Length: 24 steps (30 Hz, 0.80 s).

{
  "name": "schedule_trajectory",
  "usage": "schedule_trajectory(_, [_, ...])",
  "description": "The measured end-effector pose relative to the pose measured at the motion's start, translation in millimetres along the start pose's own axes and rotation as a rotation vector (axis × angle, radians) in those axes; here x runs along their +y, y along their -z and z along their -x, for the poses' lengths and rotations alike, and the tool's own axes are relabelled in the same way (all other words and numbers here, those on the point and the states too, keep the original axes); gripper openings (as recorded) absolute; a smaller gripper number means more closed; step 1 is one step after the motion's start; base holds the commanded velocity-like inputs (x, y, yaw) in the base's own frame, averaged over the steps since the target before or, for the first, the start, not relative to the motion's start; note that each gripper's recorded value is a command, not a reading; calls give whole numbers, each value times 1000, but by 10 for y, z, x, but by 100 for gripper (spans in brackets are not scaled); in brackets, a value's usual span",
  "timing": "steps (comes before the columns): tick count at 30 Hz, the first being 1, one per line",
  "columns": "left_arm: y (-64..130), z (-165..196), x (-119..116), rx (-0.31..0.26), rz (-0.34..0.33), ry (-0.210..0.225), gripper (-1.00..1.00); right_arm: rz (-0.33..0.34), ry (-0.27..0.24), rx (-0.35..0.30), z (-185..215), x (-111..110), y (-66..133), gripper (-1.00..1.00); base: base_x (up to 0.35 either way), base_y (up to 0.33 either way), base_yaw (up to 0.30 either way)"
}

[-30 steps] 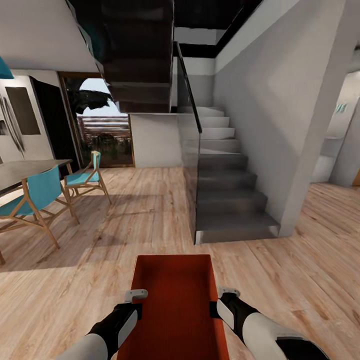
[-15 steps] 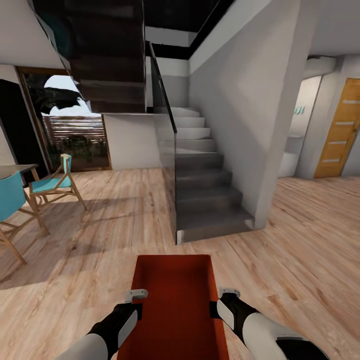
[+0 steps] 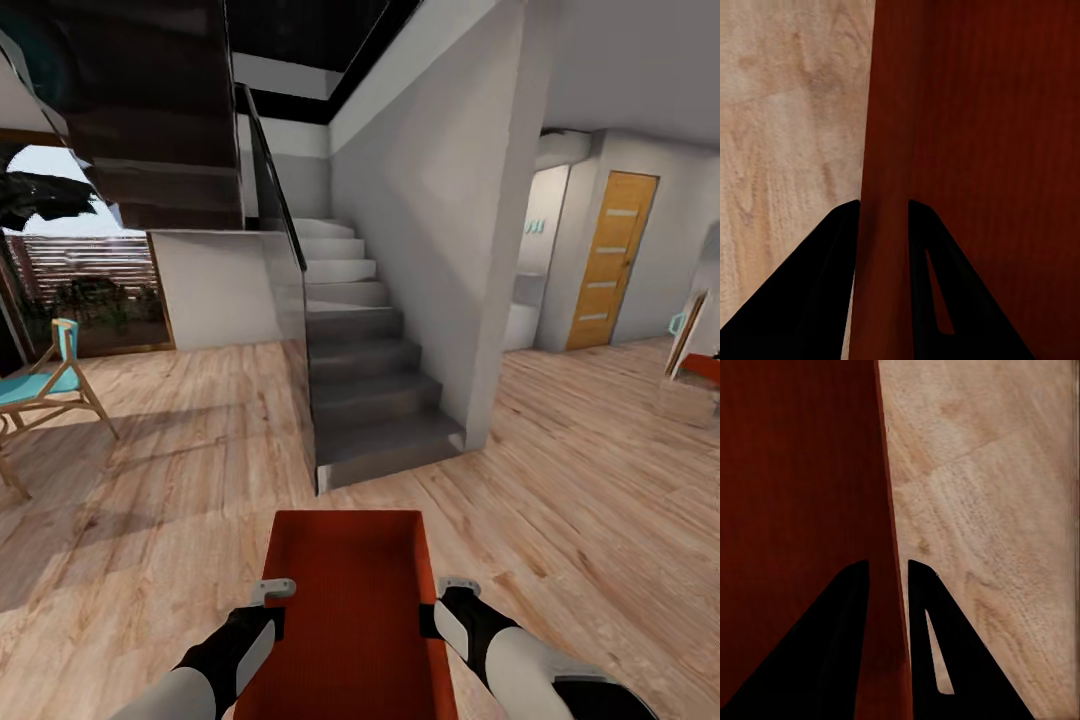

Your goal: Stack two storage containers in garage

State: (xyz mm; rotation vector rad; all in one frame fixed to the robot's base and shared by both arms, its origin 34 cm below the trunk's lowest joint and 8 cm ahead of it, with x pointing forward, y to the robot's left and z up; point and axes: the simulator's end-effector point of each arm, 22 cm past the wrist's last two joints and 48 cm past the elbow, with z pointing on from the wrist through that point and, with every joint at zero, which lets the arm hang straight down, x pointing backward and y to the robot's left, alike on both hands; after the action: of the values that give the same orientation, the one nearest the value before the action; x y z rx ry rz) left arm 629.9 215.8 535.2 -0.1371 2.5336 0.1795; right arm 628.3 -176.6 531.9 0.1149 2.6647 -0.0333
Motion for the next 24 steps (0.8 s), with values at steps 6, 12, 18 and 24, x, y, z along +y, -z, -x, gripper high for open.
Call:
schedule_trajectory(6, [19,24,-3,-5,0,-1,-100,0,-1,-5,19,-3,19,-100,0,0,-265])
schedule_trajectory(12, [29,59,9,-15,-8,-6,-100,1,-3,-11,35,13,40,-100,111,0,-175])
schedule_trajectory(18, [23,118,41,-43,-6,7,-100,4,-4,-43,102,52,51,-100,329,0,-9])
schedule_trajectory(24, [22,116,42,-43,-6,6,-100,3,-4,-42,97,52,50,-100,340,0,-77])
